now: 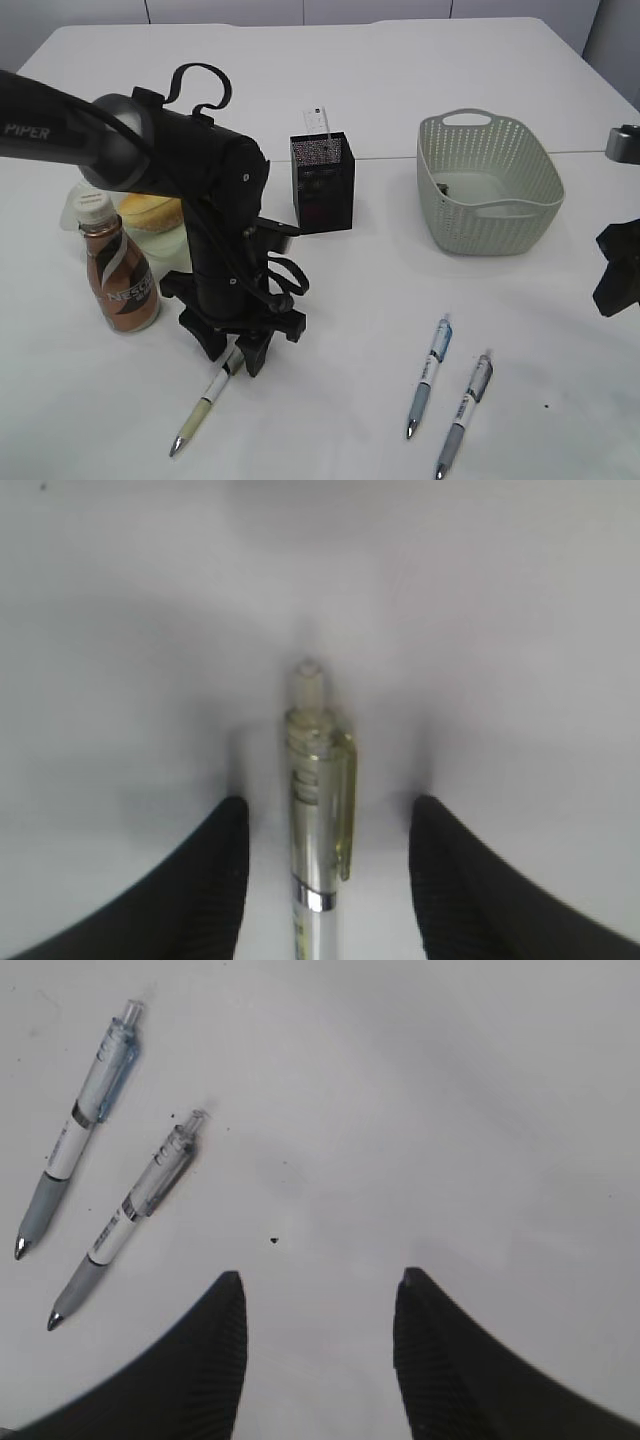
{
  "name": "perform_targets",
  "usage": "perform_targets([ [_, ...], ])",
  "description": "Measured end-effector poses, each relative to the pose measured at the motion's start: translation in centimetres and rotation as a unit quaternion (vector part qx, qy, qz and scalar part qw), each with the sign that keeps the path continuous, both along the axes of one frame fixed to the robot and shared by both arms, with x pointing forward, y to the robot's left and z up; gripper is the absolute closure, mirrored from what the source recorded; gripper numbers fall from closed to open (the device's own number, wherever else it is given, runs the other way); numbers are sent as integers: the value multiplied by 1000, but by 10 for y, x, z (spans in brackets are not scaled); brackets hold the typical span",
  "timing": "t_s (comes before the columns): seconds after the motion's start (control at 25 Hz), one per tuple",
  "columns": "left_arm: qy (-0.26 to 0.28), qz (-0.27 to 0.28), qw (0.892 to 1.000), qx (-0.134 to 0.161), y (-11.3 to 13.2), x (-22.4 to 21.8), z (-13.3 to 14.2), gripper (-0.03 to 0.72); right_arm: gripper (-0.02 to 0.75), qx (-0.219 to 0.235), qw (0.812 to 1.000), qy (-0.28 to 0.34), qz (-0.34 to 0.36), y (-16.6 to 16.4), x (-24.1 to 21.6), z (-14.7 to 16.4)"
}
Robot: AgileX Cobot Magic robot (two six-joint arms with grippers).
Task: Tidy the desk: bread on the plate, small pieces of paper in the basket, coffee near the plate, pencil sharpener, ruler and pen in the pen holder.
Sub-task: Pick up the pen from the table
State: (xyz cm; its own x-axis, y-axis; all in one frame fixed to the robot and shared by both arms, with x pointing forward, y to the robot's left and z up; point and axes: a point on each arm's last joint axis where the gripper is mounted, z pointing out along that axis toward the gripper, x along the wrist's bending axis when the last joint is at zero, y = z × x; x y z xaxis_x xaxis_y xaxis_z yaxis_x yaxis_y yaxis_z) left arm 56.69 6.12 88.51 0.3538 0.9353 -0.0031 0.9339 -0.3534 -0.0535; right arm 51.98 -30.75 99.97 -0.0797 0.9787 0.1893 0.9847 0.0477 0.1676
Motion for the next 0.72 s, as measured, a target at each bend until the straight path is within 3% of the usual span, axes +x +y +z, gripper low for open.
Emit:
perform_targets([
  [0.72,4,-4,1000,-3,-1,0,-4,316,356,13,1000,-3,1,2,1,1],
])
